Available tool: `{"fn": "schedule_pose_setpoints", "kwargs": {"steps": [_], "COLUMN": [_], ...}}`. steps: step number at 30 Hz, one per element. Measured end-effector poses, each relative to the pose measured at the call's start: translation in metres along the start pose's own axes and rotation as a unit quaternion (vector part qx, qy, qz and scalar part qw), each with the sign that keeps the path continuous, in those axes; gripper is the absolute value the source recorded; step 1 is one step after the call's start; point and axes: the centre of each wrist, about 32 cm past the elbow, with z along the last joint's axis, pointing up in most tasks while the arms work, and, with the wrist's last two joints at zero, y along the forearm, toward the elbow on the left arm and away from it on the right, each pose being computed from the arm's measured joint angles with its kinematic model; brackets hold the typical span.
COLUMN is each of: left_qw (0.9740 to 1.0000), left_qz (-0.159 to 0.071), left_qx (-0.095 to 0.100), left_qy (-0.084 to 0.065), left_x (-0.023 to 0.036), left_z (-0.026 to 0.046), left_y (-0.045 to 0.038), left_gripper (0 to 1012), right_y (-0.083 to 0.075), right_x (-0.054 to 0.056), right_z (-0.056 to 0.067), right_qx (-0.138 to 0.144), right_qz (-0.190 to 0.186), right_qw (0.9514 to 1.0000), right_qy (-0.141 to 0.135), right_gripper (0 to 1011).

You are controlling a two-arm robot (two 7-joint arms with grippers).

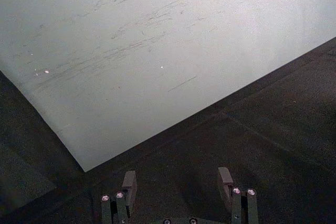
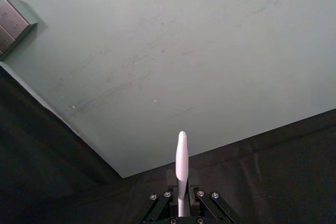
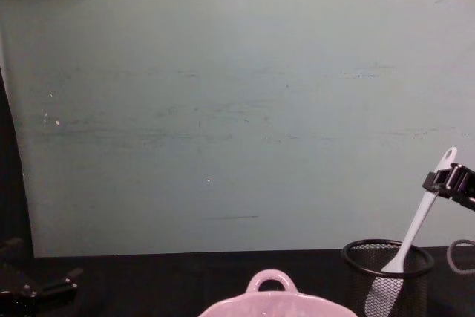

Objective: Use the one hand to pick up the spoon and stir the clear water in the bowl.

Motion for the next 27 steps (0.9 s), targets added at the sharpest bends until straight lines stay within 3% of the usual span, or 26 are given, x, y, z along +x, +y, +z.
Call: {"fn": "schedule_pose_setpoints", "kwargs": {"steps": [27], "left_qw": [1.0000], "left_qz": [0.000], "left_qx": [0.000], "left_qy": [0.000], "left_x": [0.0000], "left_z": [0.0000], "left_y": [0.0000], "left_gripper": [1011], "right_y": [0.004], "right_x": [0.000], "right_z": [-0.010], "right_qx": [-0.006], "right_qz": [0.001], "right_qw": [0.9999], "right_qy": [-0.013], "right_gripper": [109]}}
